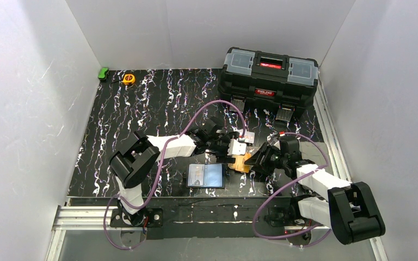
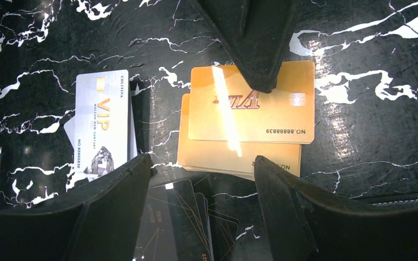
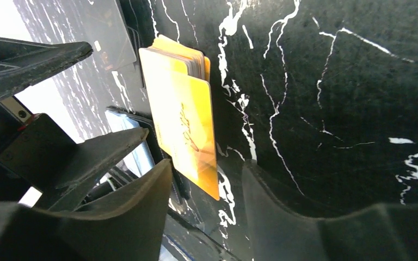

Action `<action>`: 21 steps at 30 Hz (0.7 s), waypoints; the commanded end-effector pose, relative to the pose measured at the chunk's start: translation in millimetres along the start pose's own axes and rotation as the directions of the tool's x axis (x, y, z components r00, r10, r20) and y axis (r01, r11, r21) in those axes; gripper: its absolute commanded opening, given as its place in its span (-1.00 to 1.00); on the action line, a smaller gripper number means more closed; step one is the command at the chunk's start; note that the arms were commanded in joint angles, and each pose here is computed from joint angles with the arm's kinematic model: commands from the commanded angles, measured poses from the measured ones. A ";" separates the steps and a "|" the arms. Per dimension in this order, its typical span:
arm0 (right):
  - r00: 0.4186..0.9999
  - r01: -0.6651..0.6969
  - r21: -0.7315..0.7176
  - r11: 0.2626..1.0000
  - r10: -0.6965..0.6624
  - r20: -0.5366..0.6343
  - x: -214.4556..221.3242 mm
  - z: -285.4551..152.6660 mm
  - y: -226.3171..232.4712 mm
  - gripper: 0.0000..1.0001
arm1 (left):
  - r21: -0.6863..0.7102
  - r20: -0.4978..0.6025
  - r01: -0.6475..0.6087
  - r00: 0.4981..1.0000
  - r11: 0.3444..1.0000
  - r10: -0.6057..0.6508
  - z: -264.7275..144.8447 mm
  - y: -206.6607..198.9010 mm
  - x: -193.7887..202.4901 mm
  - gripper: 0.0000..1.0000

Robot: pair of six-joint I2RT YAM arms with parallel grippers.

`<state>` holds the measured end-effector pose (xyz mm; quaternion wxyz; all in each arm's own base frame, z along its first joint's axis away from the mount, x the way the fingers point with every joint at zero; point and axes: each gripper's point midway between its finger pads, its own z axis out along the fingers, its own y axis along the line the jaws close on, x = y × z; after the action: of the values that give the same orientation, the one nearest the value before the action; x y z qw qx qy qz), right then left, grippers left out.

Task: Put the credit cards into the card holder
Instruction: Pick up the credit card from the center of the board.

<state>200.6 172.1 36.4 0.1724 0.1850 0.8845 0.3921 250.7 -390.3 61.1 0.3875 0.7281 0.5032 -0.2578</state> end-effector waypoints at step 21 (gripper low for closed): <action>0.997 0.052 -0.100 0.994 -0.046 0.062 -15.2 -5.1 27.8 0.22 | 0.008 0.054 -0.044 0.998 0.999 0.044 22.1 7.7 -11.3 0.34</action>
<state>214.6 173.7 57.4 0.2097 0.1758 0.8731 0.4035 253.7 -407.8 52.6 0.3968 0.7314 0.4872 -0.2651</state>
